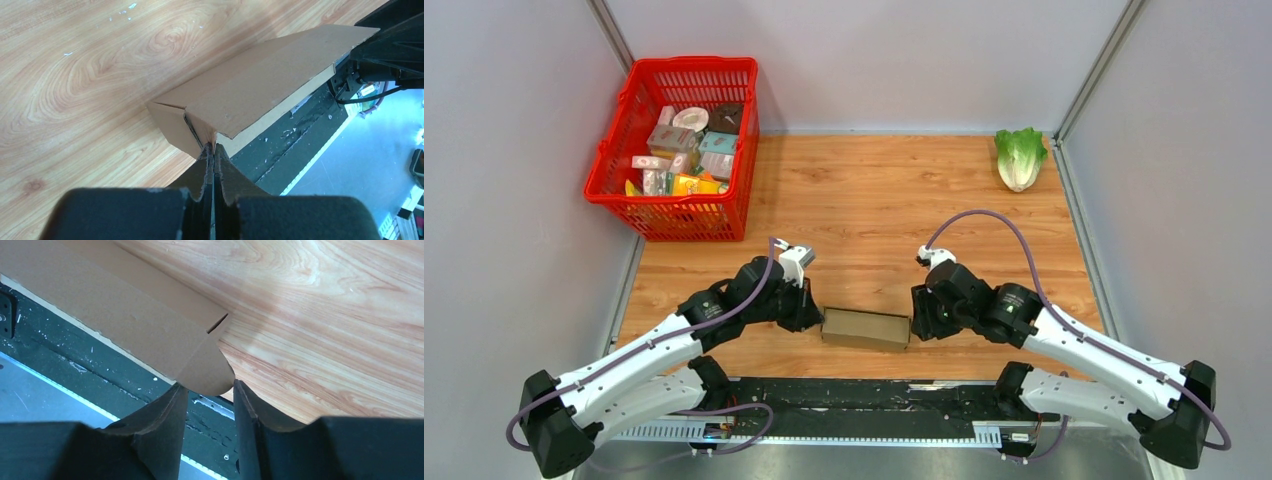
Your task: Fold the paper box
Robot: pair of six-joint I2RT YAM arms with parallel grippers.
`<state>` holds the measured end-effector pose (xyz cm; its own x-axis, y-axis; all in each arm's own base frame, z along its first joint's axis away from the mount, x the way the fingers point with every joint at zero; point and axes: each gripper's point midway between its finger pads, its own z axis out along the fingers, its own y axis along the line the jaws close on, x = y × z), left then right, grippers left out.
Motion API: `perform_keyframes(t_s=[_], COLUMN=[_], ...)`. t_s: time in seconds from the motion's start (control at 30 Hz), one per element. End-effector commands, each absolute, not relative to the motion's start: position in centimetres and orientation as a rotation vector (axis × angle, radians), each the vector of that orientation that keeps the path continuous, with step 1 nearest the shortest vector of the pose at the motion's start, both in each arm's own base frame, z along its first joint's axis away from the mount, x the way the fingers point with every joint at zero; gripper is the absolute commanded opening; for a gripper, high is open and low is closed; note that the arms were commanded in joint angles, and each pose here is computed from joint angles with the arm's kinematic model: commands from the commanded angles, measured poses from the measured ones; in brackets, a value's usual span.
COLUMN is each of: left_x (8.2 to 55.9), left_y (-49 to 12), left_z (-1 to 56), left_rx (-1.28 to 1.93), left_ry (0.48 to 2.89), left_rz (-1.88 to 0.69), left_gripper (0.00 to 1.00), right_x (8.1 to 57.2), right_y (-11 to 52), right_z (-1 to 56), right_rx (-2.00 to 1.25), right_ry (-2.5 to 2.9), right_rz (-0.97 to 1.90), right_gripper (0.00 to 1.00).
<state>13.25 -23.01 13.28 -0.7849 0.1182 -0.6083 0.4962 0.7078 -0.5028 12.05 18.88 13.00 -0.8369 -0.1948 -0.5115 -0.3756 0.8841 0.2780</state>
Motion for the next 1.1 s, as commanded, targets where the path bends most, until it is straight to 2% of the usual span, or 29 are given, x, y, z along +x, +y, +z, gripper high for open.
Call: perform_keyframes(t_s=[0.0, 0.13, 0.4, 0.53, 0.83, 0.93, 0.97, 1.07], left_x=[13.6, 13.6, 13.5, 13.6, 13.6, 13.7, 13.7, 14.1], left_y=[-23.5, -23.4, -23.3, -23.2, -22.7, -22.7, -22.7, -22.7], left_z=[14.9, 14.6, 13.5, 13.2, 12.0, 12.3, 12.3, 12.8], left_rx=[0.487, 0.483, 0.483, 0.481, 0.486, 0.468, 0.454, 0.436], left_ry=[2.31, 2.31, 2.33, 2.333, 2.357, 2.334, 2.331, 2.3], left_rz=[-0.932, -0.93, -0.921, -0.907, -0.868, -0.88, -0.885, -0.889], left_gripper=[0.0, 0.0, 0.0, 0.0, 0.0, 0.14, 0.23, 0.35], right_x=[13.0, 13.4, 13.4, 12.9, 12.2, 12.3, 12.3, 12.2], right_y=[20.7, 21.2, 22.4, 23.4, 24.4, 24.7, 24.7, 24.9], right_z=[12.7, 12.1, 13.8, 14.6, 14.9, 14.8, 14.5, 14.4], right_rx=[-0.442, -0.466, -0.449, -0.444, -0.434, -0.441, -0.442, -0.454], right_ry=[2.524, 2.537, 2.523, 2.534, 2.563, 2.552, 2.557, 2.556], right_rz=[0.568, 0.549, 0.621, 0.705, 0.775, 0.794, 0.79, 0.803], right_gripper=[0.39, 0.24, 0.12, 0.0, 0.0, 0.0, 0.0, 0.0])
